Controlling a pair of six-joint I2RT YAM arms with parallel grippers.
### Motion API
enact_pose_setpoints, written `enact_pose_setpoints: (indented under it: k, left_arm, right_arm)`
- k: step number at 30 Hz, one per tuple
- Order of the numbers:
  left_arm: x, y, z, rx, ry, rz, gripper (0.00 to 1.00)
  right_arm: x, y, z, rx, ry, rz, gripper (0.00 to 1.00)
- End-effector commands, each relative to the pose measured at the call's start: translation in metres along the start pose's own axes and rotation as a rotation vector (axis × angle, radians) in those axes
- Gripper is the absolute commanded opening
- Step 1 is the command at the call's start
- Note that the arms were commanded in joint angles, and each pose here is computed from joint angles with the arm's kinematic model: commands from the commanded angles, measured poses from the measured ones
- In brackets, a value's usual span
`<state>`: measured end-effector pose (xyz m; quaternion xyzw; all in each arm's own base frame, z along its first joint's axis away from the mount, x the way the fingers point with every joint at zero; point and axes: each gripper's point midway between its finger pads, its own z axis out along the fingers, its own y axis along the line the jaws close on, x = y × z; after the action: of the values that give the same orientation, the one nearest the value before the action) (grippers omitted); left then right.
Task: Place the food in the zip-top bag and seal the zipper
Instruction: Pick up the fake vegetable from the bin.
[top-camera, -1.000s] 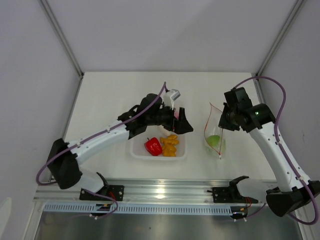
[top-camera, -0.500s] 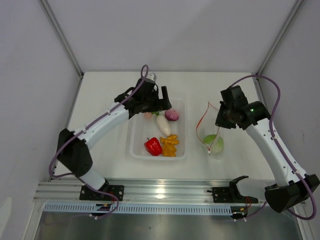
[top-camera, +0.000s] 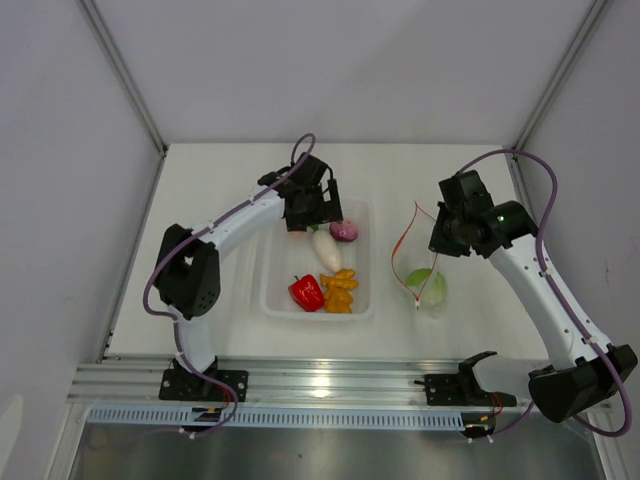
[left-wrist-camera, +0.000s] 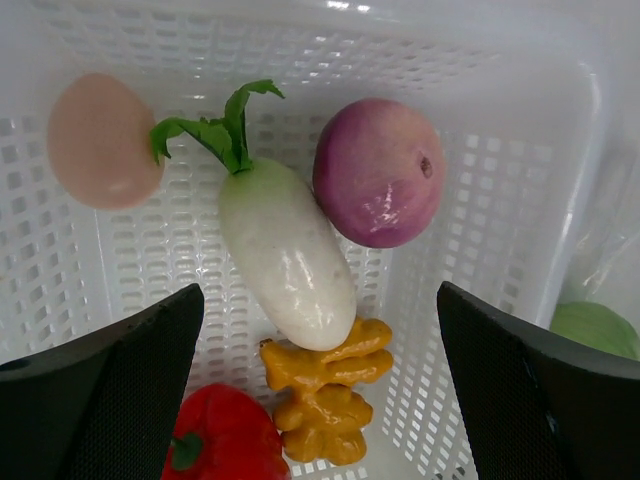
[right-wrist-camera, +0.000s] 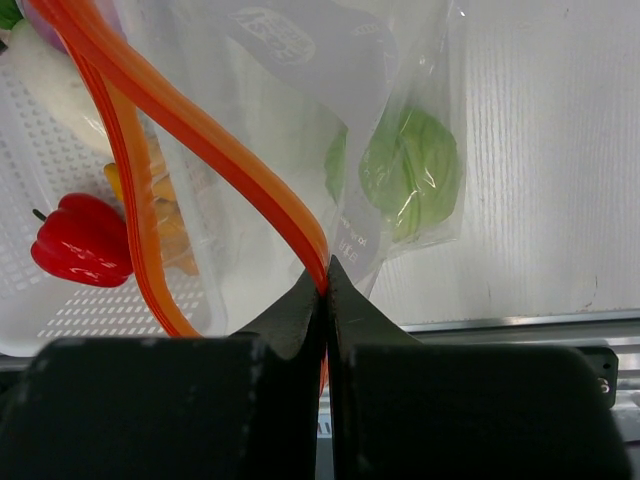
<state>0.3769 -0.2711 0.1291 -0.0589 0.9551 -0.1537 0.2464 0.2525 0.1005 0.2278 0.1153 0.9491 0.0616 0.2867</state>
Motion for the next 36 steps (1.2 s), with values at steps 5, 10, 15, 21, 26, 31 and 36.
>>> enact_pose_setpoints:
  k: [5,10,15,21,26,31,36]
  left_arm:
    - [0.026,0.014,0.026,-0.060,0.080,-0.053,0.99]
    - [0.034,0.013,0.039,-0.053,0.106,-0.055,0.98]
    - [0.044,0.015,0.053,-0.071,0.129,-0.054,0.96]
    - [0.055,0.021,0.066,-0.089,0.144,-0.061,0.92]
    - [0.054,0.021,0.070,-0.089,0.133,-0.058,0.84]
    - [0.041,0.022,0.059,-0.073,0.055,-0.045,0.63]
    - [0.035,0.025,0.037,-0.040,-0.016,-0.027,0.33]
  right_arm:
    - [-0.003,0.005,0.001,-0.011,-0.014,-0.004,0.00]
    - [-0.001,0.008,0.002,-0.017,-0.011,-0.004,0.00]
    - [0.000,0.009,0.002,-0.013,-0.008,-0.009,0.00]
    - [0.001,0.008,0.001,-0.012,-0.007,-0.012,0.00]
    - [0.001,0.008,0.001,-0.012,-0.007,-0.014,0.00]
    - [0.002,0.008,0.001,-0.008,-0.005,-0.014,0.00]
    - [0.006,0.009,0.006,-0.009,0.008,-0.013,0.00]
